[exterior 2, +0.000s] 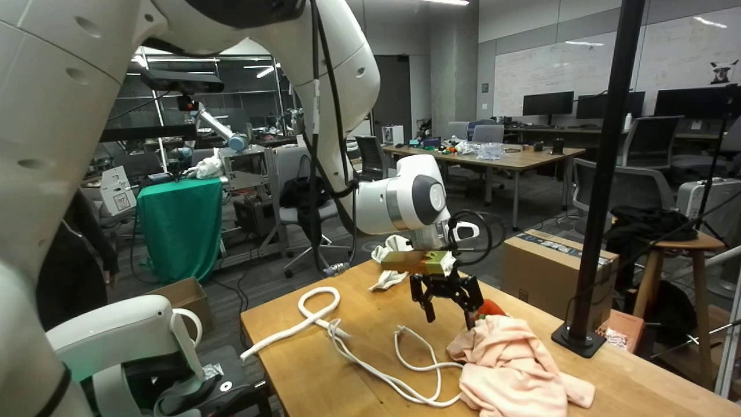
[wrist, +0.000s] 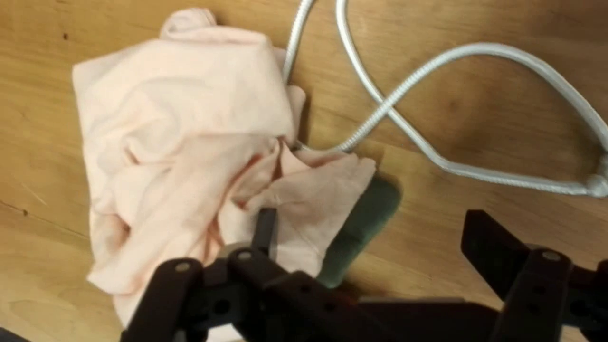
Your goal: Spread the objects on the table
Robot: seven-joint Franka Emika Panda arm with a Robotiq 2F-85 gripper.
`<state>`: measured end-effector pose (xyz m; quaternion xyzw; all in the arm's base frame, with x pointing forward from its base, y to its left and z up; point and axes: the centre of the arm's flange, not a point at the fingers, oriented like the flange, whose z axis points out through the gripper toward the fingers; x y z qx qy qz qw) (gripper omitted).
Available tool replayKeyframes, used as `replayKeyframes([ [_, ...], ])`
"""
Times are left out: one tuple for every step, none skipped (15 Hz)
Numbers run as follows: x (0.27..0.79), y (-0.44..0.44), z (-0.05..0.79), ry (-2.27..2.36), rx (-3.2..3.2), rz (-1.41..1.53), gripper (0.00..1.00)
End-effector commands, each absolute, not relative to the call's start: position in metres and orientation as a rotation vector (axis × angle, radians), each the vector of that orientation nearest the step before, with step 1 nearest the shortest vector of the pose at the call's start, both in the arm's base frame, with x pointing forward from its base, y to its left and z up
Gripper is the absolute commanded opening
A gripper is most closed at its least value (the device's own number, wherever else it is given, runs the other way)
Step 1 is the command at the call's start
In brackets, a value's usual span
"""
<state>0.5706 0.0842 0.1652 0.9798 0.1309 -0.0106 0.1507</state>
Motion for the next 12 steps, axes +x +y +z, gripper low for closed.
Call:
replayKeyframes([
  [0.527, 0.049, 0.183, 0.345, 2.754, 0.123, 1.0],
  [0.525, 0.042, 0.182, 0.34, 2.738, 0.153, 1.0],
  [0.522, 0.034, 0.183, 0.342, 2.724, 0.168, 1.0],
  [0.52, 0.027, 0.182, 0.348, 2.715, 0.178, 1.0],
  [0.519, 0.022, 0.181, 0.349, 2.71, 0.187, 1.0],
  [0.518, 0.018, 0.18, 0.357, 2.71, 0.19, 1.0],
  [0.518, 0.016, 0.177, 0.362, 2.702, 0.197, 1.0],
  [0.519, 0.015, 0.176, 0.373, 2.701, 0.21, 1.0],
  [0.521, 0.014, 0.176, 0.376, 2.704, 0.227, 1.0],
  [0.522, 0.013, 0.176, 0.377, 2.71, 0.241, 1.0],
  [0.526, 0.011, 0.176, 0.376, 2.719, 0.256, 1.0],
  [0.529, 0.009, 0.176, 0.367, 2.718, 0.276, 1.0],
])
